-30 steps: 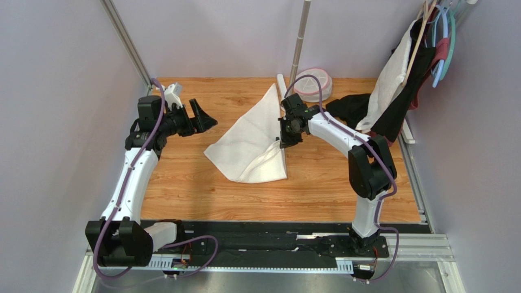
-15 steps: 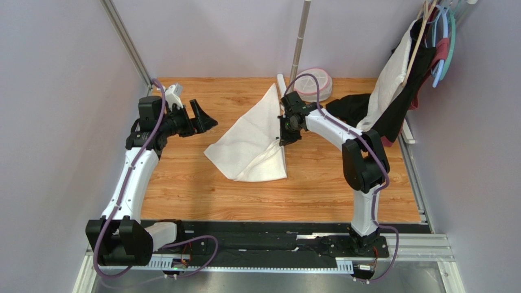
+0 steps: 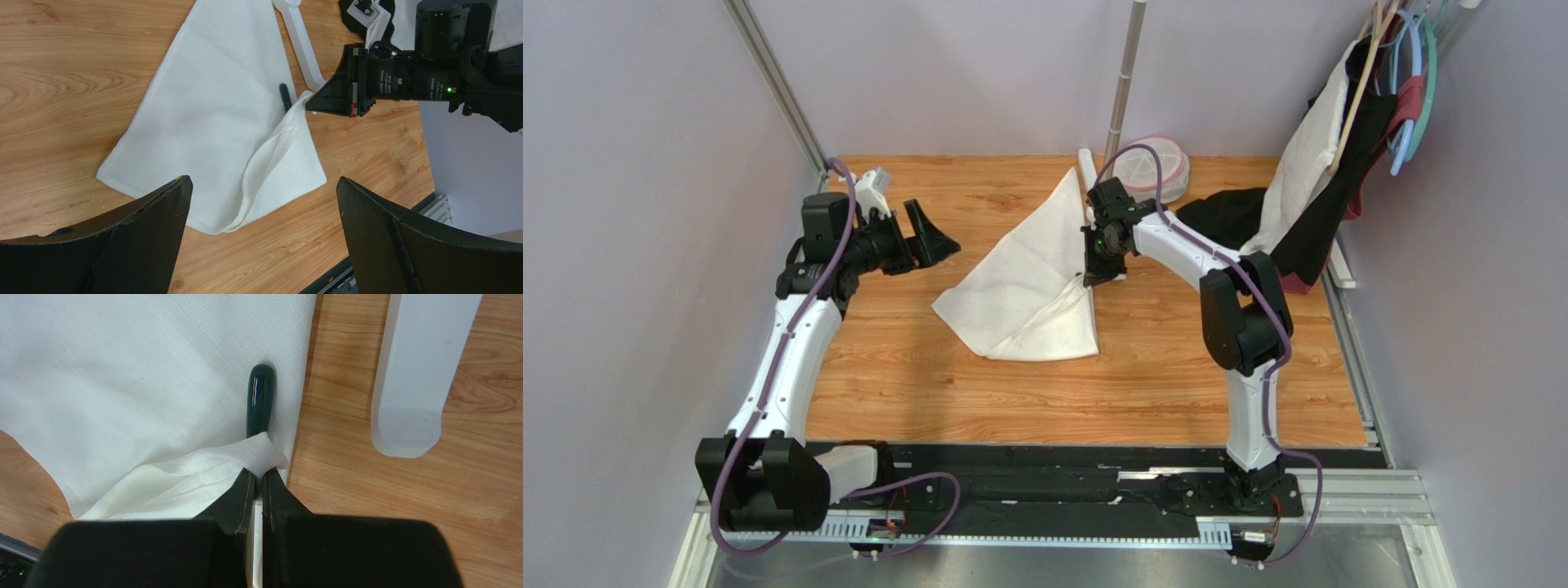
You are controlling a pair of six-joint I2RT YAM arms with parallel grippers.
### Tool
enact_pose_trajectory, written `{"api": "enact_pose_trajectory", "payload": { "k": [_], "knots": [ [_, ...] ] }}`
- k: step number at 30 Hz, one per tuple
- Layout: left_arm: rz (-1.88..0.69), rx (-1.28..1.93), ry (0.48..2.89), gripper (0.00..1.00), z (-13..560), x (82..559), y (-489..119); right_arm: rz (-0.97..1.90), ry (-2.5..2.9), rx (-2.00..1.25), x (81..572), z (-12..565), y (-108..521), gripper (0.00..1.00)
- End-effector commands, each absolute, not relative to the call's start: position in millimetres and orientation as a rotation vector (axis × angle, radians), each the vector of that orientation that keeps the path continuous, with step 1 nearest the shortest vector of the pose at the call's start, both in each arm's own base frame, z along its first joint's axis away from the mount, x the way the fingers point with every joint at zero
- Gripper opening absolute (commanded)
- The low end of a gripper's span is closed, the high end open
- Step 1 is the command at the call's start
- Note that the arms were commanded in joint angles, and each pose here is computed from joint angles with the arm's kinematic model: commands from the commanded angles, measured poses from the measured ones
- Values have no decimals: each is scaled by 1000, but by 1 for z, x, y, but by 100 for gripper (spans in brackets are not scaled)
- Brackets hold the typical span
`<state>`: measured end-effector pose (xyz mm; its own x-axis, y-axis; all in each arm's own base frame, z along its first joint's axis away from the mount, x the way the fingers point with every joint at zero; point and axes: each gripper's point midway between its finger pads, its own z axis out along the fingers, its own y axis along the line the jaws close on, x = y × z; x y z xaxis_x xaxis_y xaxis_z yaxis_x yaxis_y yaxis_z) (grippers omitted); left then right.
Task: Fold the napkin, place the utensils inside, and roll it up
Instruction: Fold the napkin
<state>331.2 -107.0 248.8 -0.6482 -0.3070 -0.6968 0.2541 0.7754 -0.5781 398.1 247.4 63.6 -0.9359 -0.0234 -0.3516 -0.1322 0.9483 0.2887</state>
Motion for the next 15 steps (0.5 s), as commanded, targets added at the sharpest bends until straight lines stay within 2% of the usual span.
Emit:
{"api": "enact_pose_trajectory", "payload": {
  "k": [1, 7, 10, 11, 14, 15],
  "knots": [
    [-855, -37, 2094, 97, 253, 335, -107, 476, 2700, -138, 417, 74, 255, 0],
    [-857, -38, 2098, 97, 251, 335, -107, 466, 2711, -112, 423, 66, 254, 1],
    [-859, -38, 2097, 97, 252, 335, -108, 474, 2706, -106, 427, 67, 255, 9],
    [-861, -38, 2100, 97, 250, 335, -108, 484, 2703, -107, 429, 70, 256, 25],
    [-860, -40, 2101, 97, 250, 335, -108, 526, 2660, -117, 437, 88, 264, 53],
    [-860, -41, 2103, 97, 249, 335, -108, 547, 2630, -122, 442, 102, 268, 55]
  ]
}}
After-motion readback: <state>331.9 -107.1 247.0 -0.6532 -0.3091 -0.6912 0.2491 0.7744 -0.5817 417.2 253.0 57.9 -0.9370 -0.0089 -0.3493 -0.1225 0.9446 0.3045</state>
